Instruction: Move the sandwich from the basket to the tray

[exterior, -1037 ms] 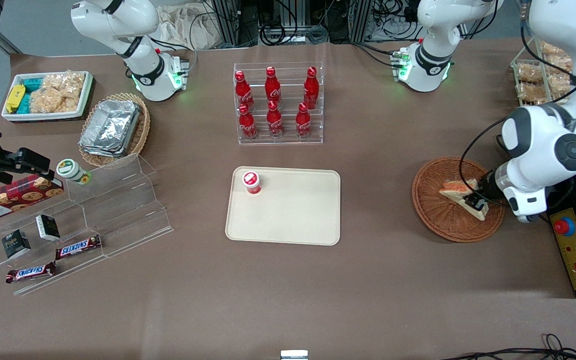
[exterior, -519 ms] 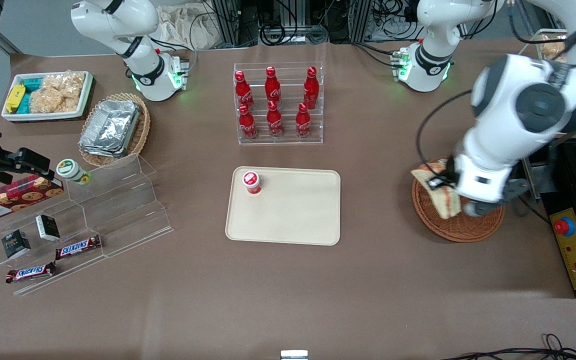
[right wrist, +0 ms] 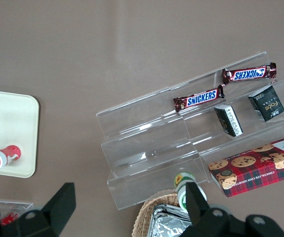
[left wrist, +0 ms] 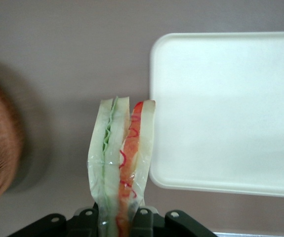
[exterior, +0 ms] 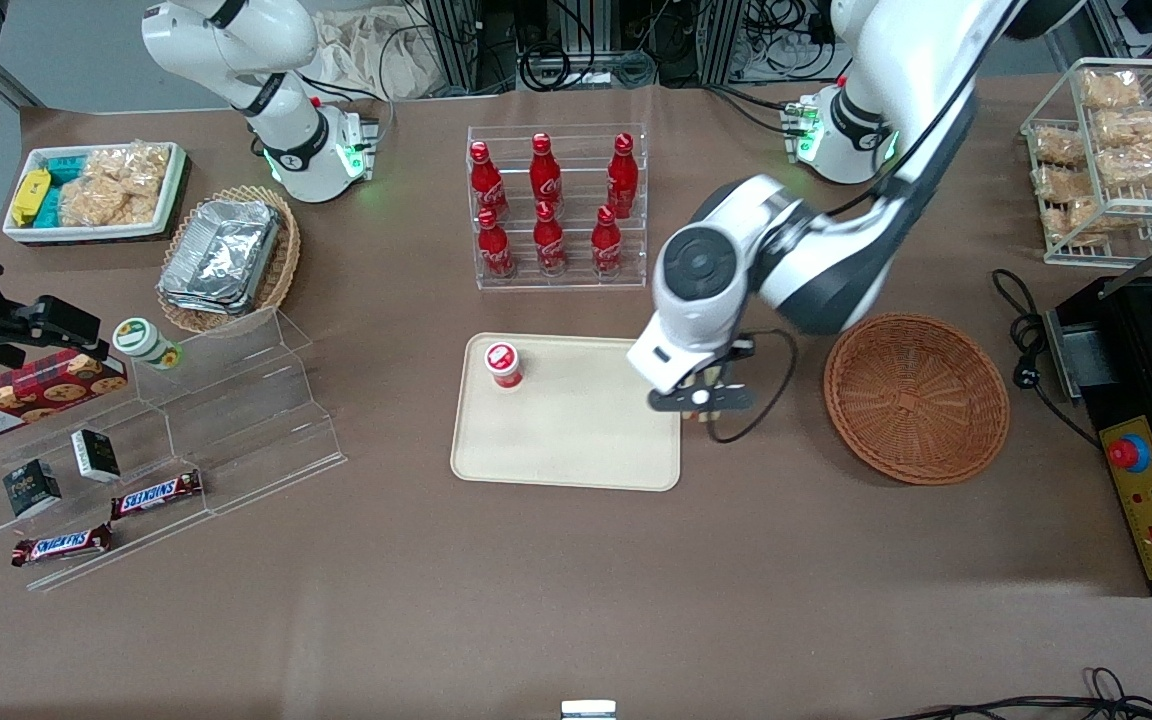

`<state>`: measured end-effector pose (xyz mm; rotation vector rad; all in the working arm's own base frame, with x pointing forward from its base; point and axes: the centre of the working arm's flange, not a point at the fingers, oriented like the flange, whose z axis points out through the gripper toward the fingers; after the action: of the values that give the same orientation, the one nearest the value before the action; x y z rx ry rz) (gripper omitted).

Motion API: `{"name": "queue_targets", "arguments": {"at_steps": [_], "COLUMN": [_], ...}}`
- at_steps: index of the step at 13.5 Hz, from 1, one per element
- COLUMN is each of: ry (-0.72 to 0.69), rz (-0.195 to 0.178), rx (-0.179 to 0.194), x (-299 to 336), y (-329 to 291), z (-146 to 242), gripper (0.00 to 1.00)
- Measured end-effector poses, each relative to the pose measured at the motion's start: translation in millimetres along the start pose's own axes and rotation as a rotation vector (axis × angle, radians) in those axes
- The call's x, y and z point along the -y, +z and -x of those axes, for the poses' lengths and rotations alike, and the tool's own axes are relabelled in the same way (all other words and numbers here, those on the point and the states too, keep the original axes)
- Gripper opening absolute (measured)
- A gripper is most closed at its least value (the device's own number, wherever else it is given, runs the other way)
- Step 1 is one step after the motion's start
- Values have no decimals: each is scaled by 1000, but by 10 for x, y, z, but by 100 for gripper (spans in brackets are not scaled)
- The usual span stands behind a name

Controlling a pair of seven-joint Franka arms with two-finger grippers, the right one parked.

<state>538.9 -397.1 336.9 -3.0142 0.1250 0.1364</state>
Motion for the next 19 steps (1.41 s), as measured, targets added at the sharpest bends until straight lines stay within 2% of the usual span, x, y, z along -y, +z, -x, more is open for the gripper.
{"name": "queue_targets", "arguments": {"at_steps": [3,6,8,12,14,15,17,19], "ry": [30,29,0,-35,-60,-83,-151,-226], "rz": [55,39,51,82,96,90,49,41], "rx": [10,1,-11,-49,-88,-110,-140,-157], "x": [-302,-505,-530,-502,-432,-296,176,679], "y": [571,893,959,793,534,321,-208,-740], "z": [-85,-48,-103,-264,-368,-441,-552,-572], "gripper": [19,16,31,73,93,100,100,100]}}
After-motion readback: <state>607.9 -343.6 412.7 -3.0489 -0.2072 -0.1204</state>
